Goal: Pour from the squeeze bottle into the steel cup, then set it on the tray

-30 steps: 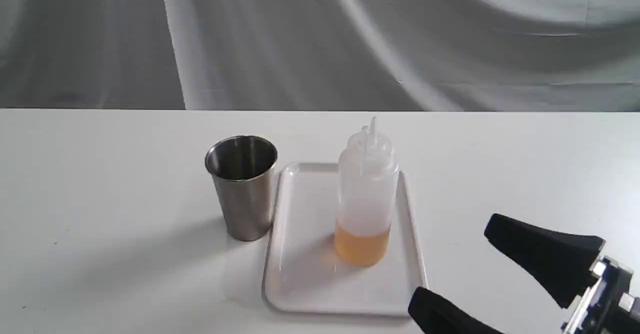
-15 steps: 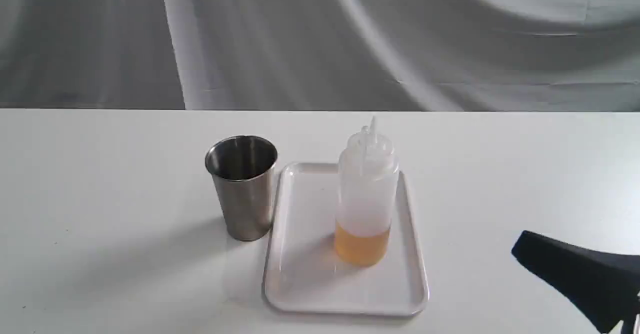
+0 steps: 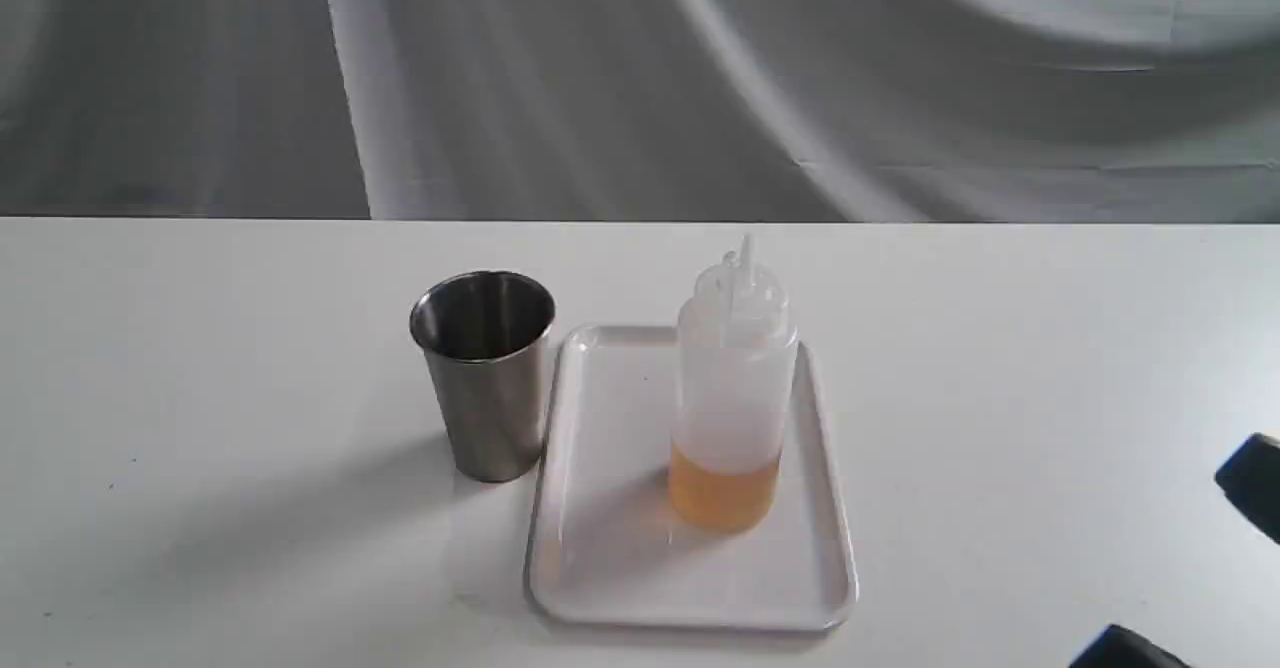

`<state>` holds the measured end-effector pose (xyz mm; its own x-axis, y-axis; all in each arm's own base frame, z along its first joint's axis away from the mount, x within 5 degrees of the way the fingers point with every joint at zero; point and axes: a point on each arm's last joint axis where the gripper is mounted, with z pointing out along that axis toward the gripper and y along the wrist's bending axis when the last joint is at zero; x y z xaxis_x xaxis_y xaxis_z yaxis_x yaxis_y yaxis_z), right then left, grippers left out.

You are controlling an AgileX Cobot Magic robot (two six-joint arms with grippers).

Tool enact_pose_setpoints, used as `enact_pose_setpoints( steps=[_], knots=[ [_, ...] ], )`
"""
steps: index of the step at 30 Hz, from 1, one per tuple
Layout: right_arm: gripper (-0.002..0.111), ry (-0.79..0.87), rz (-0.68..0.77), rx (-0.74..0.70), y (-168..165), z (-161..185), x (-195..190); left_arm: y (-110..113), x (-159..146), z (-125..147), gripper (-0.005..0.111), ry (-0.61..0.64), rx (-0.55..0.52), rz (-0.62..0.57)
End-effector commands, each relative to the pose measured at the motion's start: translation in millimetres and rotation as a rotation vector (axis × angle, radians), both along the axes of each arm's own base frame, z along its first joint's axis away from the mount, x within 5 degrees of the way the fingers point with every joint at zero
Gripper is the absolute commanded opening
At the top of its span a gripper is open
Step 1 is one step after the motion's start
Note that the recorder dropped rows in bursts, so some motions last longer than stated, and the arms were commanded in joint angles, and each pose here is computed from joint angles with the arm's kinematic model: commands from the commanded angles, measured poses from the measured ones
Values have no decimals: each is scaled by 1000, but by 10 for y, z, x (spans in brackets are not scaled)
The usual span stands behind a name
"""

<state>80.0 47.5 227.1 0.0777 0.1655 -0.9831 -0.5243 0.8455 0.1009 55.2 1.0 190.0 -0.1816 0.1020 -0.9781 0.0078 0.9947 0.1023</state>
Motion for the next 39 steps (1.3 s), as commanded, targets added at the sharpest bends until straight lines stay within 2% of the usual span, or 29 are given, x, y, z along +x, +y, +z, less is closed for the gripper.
enact_pose_setpoints(
  steps=[1,13,22,39],
  knots=[
    [105,42,-62,-38,-88,-63,-63,-2,-1,-6,8,-8,1,-4],
    [105,-42,-106,-27,-236,-57,-302,-2,-1,-6,8,-8,1,-4],
    [105,-28,-110,-47,-237,-78,-300,-2,-1,-6,8,-8,1,-4],
    [105,-16,-98,20,-237,-59,-303,-2,-1,-6,8,-8,1,-4]
  ],
)
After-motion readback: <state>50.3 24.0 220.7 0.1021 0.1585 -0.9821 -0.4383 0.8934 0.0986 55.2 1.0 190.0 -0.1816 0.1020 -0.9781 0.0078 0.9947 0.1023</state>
